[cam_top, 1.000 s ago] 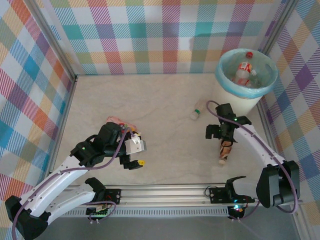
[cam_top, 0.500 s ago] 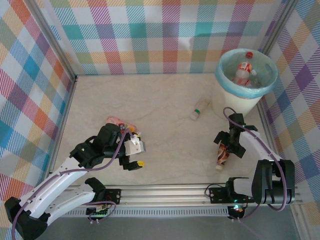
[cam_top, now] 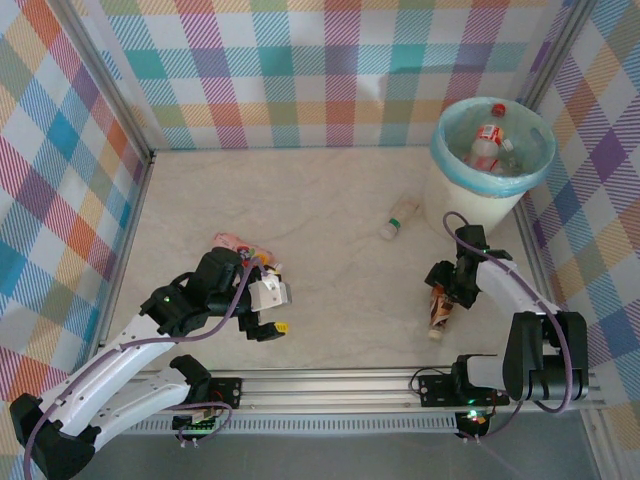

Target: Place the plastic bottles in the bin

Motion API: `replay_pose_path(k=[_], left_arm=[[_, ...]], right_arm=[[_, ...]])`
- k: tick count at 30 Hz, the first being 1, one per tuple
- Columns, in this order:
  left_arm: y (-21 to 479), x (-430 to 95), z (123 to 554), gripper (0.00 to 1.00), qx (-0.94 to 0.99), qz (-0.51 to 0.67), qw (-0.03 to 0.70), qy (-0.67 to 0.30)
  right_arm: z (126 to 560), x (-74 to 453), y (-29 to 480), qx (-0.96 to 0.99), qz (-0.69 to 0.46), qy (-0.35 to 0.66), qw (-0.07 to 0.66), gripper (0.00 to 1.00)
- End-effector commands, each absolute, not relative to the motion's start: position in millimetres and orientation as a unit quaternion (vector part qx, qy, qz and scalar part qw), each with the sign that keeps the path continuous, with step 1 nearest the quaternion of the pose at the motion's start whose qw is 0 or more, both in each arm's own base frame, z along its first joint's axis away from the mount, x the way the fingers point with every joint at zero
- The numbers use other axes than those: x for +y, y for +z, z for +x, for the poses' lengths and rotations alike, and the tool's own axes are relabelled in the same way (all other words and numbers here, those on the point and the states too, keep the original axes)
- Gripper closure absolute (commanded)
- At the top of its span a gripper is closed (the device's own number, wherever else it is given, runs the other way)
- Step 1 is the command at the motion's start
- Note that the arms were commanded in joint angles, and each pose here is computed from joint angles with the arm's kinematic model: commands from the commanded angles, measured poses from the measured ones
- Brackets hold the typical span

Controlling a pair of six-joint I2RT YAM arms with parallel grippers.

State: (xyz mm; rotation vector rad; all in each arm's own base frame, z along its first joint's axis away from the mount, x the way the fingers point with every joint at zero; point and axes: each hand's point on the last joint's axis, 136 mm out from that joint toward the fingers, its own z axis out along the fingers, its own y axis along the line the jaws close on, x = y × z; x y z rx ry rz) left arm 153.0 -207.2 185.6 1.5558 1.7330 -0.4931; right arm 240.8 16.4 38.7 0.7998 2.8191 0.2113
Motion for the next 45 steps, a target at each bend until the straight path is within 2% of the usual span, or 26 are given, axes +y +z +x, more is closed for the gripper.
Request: replay_pose_path(k=[1,7,12,14,19,25,28,31,36,39,45], left_arm=[[195,-214,153,0.06,0.667,0.605,0.386,-0.202],[201,-215,155,0.06,0.667,0.599,0.393,-0.203],[225,-223,162,0.07,0.661,0.580,0.424,-0.215],[241,-228,169,0.07,0.660,0.564,0.444,-0.223],[288,-248,189,0.09,0.656,0.518,0.483,-0.260],[324,-274,216,0.11,0.658,0.489,0.496,-0.288],[333,-282,227,0.11,0.660,0.479,0.499,-0.295],[332,-288,235,0.12,0.666,0.471,0.495,-0.299],[326,-291,241,0.12,0.676,0.461,0.489,-0.302],[328,-292,244,0.12,0.671,0.457,0.502,-0.298],[321,-289,246,0.11,0.675,0.466,0.500,-0.280]], right_arm=[[244,23,39,0.958,0.252,0.092,0.097,0.31],[250,23,55,0.961,0.228,0.095,0.121,0.39],[267,27,107,0.955,0.190,0.111,0.200,0.41],[277,29,140,0.945,0.170,0.115,0.255,0.42],[312,33,262,0.893,0.103,0.112,0.425,0.45],[345,12,405,0.805,0.057,0.034,0.590,0.44],[364,1,451,0.765,0.038,-0.022,0.643,0.43],[387,-4,476,0.739,0.032,-0.056,0.670,0.43],[421,1,495,0.717,0.059,-0.049,0.693,0.44],[441,12,505,0.703,0.054,-0.091,0.703,0.44],[488,24,490,0.696,0.029,-0.149,0.702,0.41]])
